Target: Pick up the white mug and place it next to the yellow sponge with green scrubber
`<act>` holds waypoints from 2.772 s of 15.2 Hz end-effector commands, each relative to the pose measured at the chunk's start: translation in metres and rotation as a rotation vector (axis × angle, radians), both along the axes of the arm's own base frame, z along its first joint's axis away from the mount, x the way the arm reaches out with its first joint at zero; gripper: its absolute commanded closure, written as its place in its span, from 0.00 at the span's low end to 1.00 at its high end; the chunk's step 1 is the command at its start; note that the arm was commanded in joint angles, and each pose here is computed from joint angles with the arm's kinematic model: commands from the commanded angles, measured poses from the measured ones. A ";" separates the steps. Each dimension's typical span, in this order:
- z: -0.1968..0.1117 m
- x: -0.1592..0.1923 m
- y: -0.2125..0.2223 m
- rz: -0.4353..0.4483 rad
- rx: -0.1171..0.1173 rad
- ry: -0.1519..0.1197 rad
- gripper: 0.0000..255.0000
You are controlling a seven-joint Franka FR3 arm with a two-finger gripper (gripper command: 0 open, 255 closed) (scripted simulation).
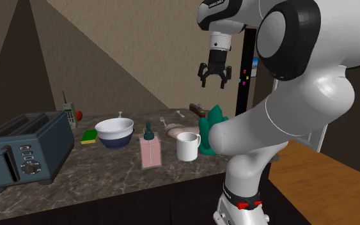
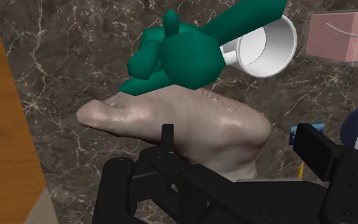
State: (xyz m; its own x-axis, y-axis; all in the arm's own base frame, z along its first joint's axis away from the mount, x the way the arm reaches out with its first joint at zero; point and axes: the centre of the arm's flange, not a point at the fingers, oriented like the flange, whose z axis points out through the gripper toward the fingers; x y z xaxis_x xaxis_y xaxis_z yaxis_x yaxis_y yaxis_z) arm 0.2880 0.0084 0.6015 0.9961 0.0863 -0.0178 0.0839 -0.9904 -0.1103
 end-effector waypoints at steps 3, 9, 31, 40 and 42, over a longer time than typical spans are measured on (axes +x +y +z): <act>-0.018 -0.008 0.019 0.011 -0.011 -0.014 0.00; -0.075 -0.033 0.076 0.044 -0.042 -0.057 0.00; -0.246 -0.079 0.188 0.114 -0.110 -0.150 0.00; -0.246 -0.079 0.188 0.114 -0.110 -0.150 1.00; -0.246 -0.079 0.188 0.114 -0.110 -0.150 1.00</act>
